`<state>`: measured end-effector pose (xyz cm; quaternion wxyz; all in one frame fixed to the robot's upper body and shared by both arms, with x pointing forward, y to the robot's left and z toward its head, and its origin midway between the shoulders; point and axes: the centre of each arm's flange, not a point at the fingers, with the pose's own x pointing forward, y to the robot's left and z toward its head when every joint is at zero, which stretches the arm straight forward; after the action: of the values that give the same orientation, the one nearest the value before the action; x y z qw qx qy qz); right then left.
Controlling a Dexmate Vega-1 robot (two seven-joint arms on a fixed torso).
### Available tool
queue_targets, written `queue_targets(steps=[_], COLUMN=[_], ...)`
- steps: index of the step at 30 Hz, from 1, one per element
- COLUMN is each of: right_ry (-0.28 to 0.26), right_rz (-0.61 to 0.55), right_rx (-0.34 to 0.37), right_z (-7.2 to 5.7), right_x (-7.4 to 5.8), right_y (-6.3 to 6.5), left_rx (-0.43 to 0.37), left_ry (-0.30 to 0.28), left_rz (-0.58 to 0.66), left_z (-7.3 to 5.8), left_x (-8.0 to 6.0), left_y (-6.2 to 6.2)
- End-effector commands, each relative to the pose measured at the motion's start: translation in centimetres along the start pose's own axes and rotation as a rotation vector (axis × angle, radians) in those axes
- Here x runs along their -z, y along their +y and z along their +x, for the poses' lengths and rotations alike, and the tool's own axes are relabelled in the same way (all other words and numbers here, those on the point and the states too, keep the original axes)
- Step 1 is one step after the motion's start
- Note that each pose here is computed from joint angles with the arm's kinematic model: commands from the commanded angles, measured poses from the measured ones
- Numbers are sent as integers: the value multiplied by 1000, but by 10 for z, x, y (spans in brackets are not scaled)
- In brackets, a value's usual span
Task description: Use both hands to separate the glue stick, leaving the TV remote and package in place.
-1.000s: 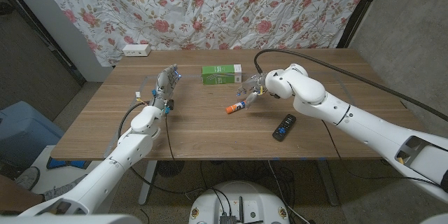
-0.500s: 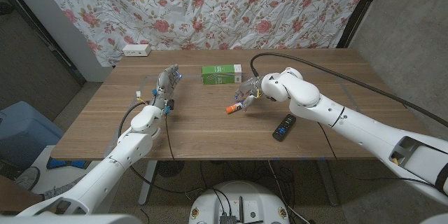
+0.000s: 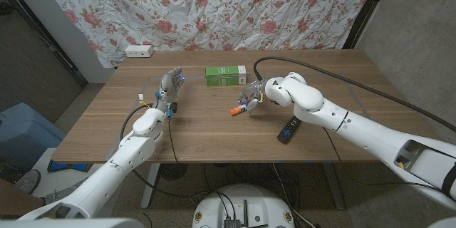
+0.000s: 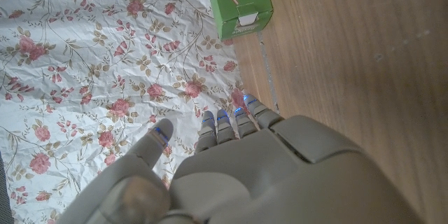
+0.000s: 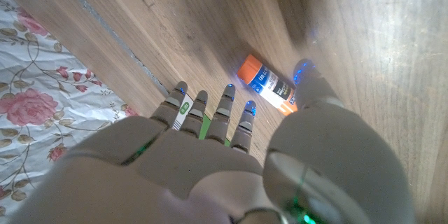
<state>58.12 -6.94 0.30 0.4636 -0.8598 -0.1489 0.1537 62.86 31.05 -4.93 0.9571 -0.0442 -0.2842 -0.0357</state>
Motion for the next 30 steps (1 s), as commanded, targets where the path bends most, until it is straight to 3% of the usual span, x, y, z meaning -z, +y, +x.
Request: queue_targets(steps=[1, 18, 25, 30], right_ry=[18, 19, 12, 10], right_rz=[-27, -25, -31, -26], right_rx=[38, 130, 201, 209], right_z=[4, 6, 7, 8], right_x=[-3, -5, -5, -5], right_y=[7, 13, 19, 20], left_rx=[-7, -10, -13, -18], left_ry=[8, 7, 10, 12], left_rz=[1, -7, -6, -4], left_z=[-5, -9, -9, -10], left_x=[2, 4, 4, 5], left_y=[0, 1, 1, 1])
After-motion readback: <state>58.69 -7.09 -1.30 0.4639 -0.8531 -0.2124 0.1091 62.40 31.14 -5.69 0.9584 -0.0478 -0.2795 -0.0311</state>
